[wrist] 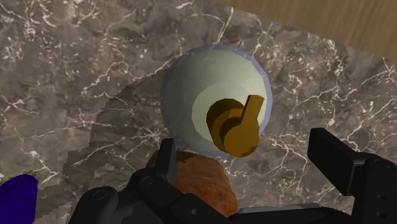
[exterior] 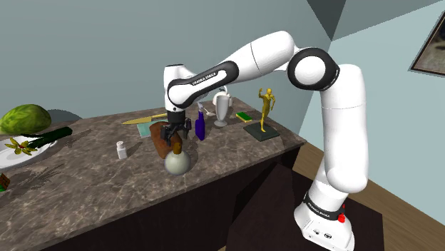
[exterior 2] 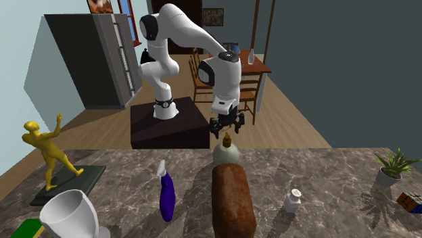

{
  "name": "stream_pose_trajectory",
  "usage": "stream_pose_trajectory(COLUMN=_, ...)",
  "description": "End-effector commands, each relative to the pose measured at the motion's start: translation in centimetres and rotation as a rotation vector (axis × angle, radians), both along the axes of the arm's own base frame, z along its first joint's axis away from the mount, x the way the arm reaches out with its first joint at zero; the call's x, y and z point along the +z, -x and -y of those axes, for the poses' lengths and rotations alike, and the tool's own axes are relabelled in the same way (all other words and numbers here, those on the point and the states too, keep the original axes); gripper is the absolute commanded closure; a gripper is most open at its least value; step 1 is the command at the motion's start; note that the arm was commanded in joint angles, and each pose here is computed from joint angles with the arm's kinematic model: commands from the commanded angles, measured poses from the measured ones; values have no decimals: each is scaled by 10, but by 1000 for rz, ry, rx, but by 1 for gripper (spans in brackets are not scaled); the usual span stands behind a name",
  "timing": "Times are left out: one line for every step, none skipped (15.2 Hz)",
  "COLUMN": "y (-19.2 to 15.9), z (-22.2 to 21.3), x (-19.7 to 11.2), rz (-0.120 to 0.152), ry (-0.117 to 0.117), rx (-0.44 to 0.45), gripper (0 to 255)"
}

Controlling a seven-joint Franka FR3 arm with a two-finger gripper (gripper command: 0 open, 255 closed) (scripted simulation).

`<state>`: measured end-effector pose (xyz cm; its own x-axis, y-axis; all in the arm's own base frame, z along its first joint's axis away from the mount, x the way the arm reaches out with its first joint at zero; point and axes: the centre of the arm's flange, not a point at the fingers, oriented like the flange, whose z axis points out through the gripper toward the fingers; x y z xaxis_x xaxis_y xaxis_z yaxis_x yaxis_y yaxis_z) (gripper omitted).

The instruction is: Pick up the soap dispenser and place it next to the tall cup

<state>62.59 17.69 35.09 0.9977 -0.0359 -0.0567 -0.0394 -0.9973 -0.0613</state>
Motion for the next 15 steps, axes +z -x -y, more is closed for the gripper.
stream_pose_trajectory(y=-2, z=-1, x=-10, rz=1, ry=1, rx=-1, gripper=0)
stream_pose_trajectory(y=-2, z=-1, x=-16, rz=1, ry=1, rx=-1, gripper=0)
stream_pose_trajectory(y=-1, z=-2, x=-21, rz=1, ry=1, rx=-1, gripper=0)
stream_pose_trajectory(y=-1, z=-2, x=-26, rz=1, ry=1, rx=-1, gripper=0)
stream_pose_trajectory(y=-1, z=-2, x=-32, rz=1, ry=1, rx=-1, gripper=0)
stream_pose_trajectory(y=-1, z=-2, x=-35, rz=1, ry=1, rx=-1, gripper=0)
stream_pose_trajectory(y=-1, z=-2, x=-35, rz=1, ry=1, rx=-1, gripper=0)
stream_pose_trajectory(y=-1, z=-2, x=-35, rz=1, ry=1, rx=-1, gripper=0)
stream_pose_trajectory(y=-1, z=-2, x=-35, rz=1, ry=1, rx=-1, gripper=0)
stream_pose_trajectory(y=-1, z=-2, x=-35, rz=1, ry=1, rx=-1, gripper=0)
stream_pose_trajectory(y=-1, z=-2, x=-35, rz=1, ry=1, rx=-1, gripper=0)
stream_pose_trajectory(y=-1, z=-2, x=-35, rz=1, ry=1, rx=-1, gripper=0)
stream_pose_trajectory(y=-1, z=-2, x=-34, rz=1, ry=1, rx=-1, gripper=0)
stream_pose_trajectory(y=-1, z=-2, x=-34, rz=1, ry=1, rx=-1, gripper=255)
stream_pose_trajectory(y=-1, z=-2, x=-34, rz=1, ry=1, rx=-1, gripper=255)
